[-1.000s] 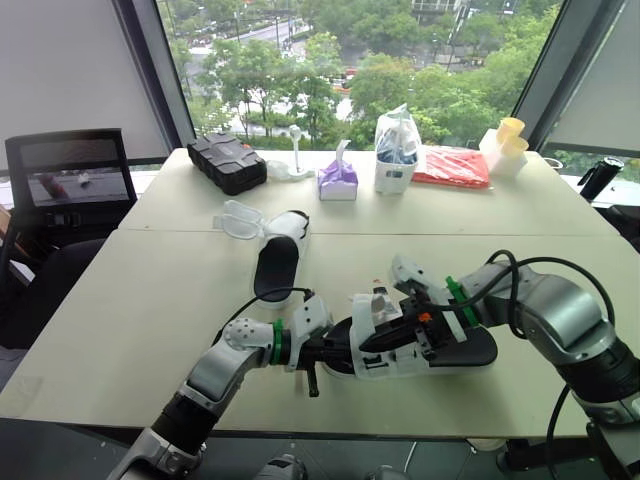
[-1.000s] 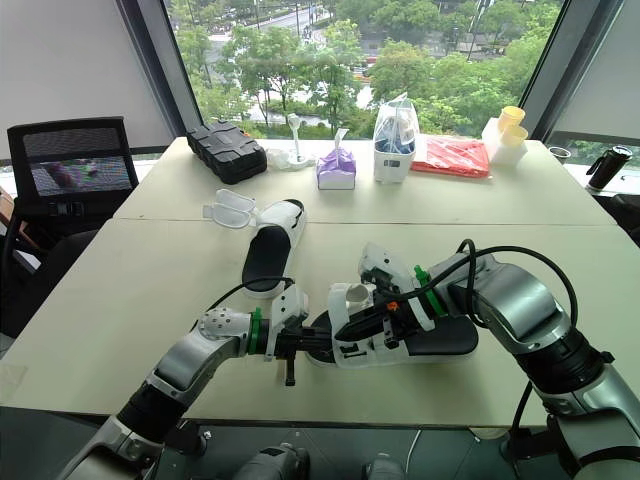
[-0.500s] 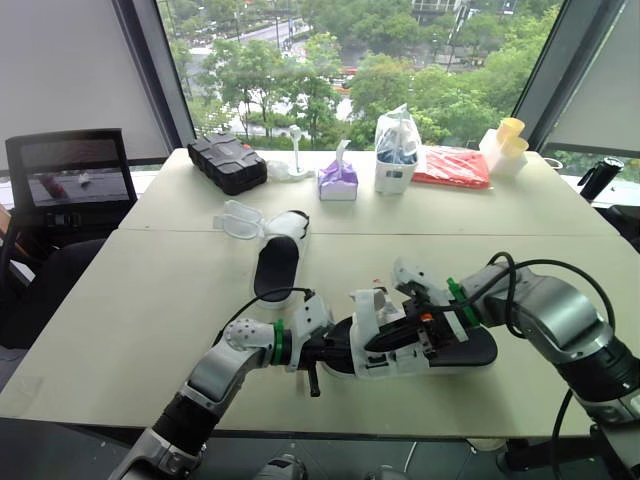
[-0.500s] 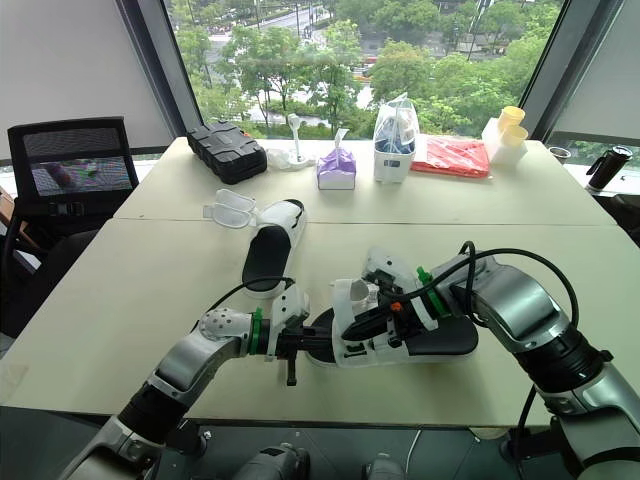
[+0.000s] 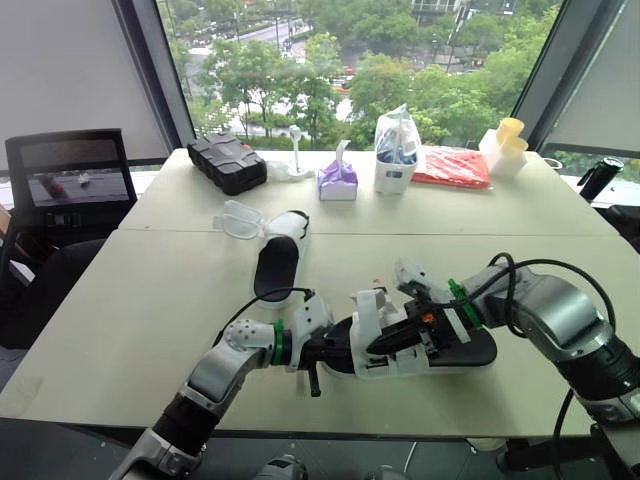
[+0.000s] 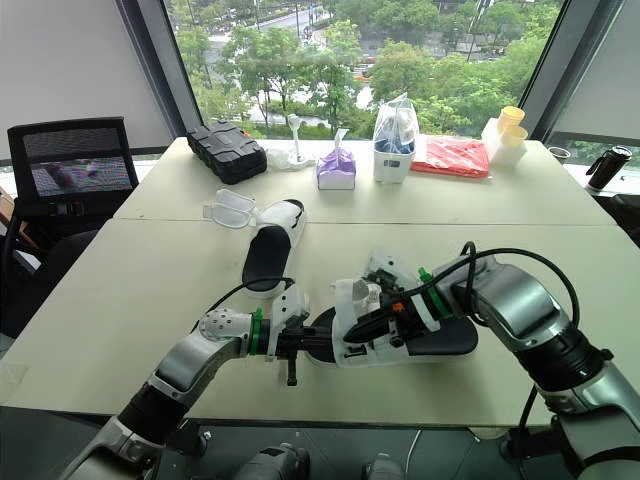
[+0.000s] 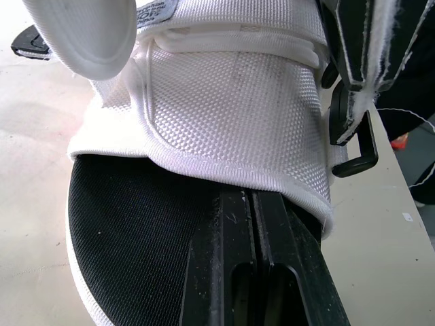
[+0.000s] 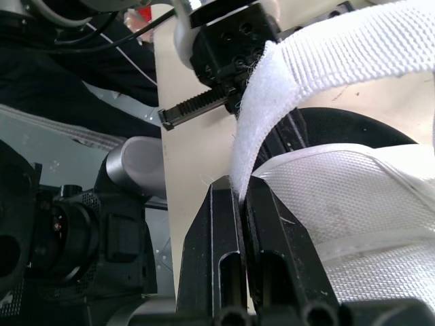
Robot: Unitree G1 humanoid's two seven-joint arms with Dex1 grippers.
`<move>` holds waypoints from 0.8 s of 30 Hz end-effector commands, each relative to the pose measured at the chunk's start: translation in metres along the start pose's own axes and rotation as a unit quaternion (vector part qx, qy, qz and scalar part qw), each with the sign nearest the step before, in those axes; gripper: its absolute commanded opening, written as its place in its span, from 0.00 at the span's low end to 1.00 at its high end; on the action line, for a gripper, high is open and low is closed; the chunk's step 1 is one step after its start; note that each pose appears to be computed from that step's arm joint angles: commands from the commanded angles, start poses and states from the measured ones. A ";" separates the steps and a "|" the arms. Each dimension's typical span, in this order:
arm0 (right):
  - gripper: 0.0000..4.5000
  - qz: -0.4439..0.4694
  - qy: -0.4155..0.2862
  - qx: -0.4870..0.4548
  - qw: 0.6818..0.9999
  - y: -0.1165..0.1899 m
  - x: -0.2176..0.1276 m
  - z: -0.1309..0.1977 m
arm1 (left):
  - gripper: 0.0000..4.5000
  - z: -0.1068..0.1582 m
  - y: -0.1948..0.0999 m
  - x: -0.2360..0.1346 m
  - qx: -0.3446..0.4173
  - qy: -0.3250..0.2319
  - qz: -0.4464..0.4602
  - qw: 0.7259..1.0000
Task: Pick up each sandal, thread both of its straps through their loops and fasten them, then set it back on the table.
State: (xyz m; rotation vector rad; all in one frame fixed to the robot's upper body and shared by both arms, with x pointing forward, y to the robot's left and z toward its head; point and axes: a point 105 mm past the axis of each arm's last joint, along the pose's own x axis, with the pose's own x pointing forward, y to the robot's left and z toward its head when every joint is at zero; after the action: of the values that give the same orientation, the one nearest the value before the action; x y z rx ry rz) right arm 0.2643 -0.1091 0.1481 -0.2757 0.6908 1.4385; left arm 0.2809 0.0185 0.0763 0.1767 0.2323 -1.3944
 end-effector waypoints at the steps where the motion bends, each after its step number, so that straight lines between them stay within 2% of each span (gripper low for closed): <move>1: 0.01 0.005 -0.004 -0.010 1.000 0.003 -0.001 0.007 | 0.00 -0.019 0.002 0.000 -0.025 0.030 0.017 0.999; 24: 0.01 0.021 -0.002 0.007 1.000 0.008 0.003 0.007 | 0.00 -0.020 -0.001 0.000 -0.024 0.031 0.016 0.999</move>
State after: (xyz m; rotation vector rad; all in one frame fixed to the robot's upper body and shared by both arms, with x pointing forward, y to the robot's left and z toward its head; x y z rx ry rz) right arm 0.2604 -0.1053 0.1474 -0.2241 0.7347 1.4492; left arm 0.2801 0.0189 0.0766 0.1748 0.2295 -1.3898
